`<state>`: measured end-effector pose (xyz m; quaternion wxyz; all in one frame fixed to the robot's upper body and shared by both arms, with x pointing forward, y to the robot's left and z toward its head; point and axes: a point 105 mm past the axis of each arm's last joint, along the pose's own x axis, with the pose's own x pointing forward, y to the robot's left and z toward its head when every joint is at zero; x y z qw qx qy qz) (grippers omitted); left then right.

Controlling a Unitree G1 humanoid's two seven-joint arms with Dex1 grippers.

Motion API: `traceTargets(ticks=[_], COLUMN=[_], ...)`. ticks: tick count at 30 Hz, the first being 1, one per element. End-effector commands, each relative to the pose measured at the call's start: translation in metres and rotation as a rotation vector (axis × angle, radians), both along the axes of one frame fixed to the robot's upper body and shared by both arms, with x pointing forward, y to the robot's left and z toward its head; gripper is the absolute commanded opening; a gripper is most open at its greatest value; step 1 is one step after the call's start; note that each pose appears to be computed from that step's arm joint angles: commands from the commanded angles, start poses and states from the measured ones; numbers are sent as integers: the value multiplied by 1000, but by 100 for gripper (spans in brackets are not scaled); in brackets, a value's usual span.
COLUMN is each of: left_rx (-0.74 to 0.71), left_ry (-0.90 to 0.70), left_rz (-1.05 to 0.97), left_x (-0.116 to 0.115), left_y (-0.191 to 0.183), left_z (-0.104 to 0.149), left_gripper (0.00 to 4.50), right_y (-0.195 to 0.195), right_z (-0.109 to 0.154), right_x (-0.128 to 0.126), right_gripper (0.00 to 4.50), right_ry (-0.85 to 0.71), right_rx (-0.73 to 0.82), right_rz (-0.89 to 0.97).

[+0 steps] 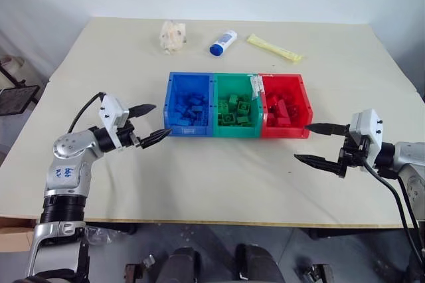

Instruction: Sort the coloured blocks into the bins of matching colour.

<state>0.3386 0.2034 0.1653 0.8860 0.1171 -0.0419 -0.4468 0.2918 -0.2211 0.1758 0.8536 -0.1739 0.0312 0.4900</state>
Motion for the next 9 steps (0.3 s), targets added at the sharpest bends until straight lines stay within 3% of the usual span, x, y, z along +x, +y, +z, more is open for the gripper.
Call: traceTargets(ticks=[1, 9], left_rx=[28, 43], left_ry=[-30, -42], left_rz=[-1, -8], left_x=[-8, -15], left_y=[13, 20], left_z=[4, 5], left_gripper=[449, 449], right_y=[-6, -7], right_z=[9, 4], right_x=[-1, -2], right_gripper=[450, 450], right_ry=[-39, -26], right_rx=[-11, -11], right_rz=[-7, -12])
